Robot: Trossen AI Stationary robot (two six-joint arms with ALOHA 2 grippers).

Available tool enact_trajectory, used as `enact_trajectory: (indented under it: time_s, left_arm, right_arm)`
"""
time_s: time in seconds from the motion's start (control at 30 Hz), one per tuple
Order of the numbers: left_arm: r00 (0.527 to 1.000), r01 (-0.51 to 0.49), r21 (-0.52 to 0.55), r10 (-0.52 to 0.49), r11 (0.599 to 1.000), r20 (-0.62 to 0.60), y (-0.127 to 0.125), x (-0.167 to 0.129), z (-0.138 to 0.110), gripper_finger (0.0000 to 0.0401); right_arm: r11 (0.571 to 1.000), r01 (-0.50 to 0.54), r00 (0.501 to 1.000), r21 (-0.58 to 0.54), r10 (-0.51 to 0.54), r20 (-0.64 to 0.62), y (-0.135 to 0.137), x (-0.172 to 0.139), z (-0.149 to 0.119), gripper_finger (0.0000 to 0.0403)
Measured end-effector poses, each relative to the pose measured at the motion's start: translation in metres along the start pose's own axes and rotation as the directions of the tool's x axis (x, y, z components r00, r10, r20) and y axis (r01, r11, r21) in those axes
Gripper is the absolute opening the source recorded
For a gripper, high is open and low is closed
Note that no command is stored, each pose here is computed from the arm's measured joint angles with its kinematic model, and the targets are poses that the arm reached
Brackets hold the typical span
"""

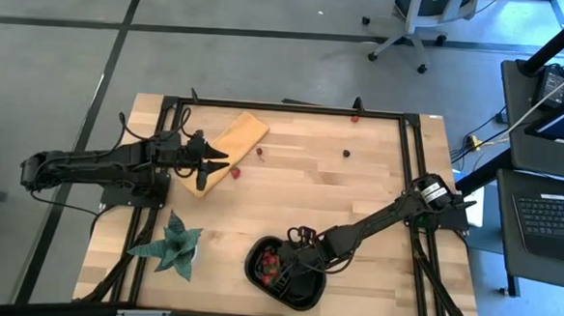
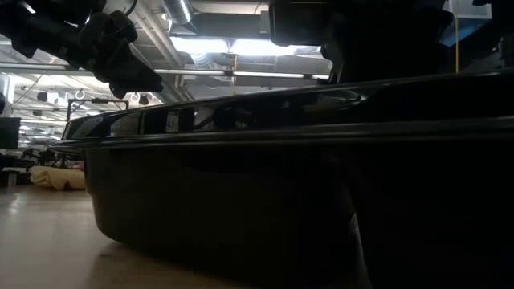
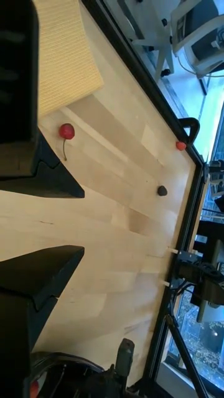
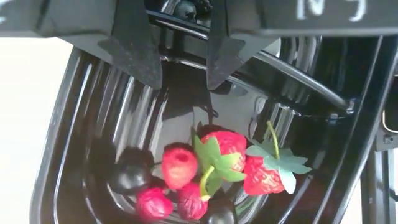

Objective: Pick and placing Produce into tupperware
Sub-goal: Put the red strawberry into the black container

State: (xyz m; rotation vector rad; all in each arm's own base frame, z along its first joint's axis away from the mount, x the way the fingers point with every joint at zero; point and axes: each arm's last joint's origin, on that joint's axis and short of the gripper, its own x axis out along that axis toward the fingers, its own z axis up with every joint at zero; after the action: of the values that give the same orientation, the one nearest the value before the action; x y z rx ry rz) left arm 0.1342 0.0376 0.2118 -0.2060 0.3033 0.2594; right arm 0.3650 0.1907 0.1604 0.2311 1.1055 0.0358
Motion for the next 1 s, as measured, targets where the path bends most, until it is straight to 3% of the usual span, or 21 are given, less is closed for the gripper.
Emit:
enact_trajectory:
  time_s: [0.17,0.33,0.47,0.8,1.0]
  left_arm:
    - [1.000,0.000,0.000,0.000,1.000,0.000,0.000,0.000,0.000,0.0126]
    - [1.000,0.000,0.000,0.000,1.000,0.000,0.000,0.000,0.000,0.0126]
    - [1.000,0.000,0.000,0.000,1.000,0.000,0.000,0.000,0.000,0.0126]
    - [1.000,0.000,-0.001,0.000,1.000,0.002,0.000,0.000,0.000,0.0126]
    - [1.000,0.000,-0.001,0.000,1.000,0.002,0.000,0.000,0.000,0.0126]
  right_arm:
    - [0.999,-0.029,0.999,0.044,0.028,0.026,0.005,-0.008,0.008,0.0131]
    - [0.997,-0.074,0.992,-0.021,0.076,0.106,0.013,-0.046,0.032,0.0131]
    - [0.995,-0.058,0.989,-0.084,0.069,0.134,0.004,-0.080,0.049,0.0131]
    - [0.976,0.076,0.990,-0.206,-0.050,0.129,-0.058,-0.124,0.070,0.0131]
    - [0.976,0.140,0.986,-0.166,-0.121,0.118,-0.100,-0.142,0.077,0.0131]
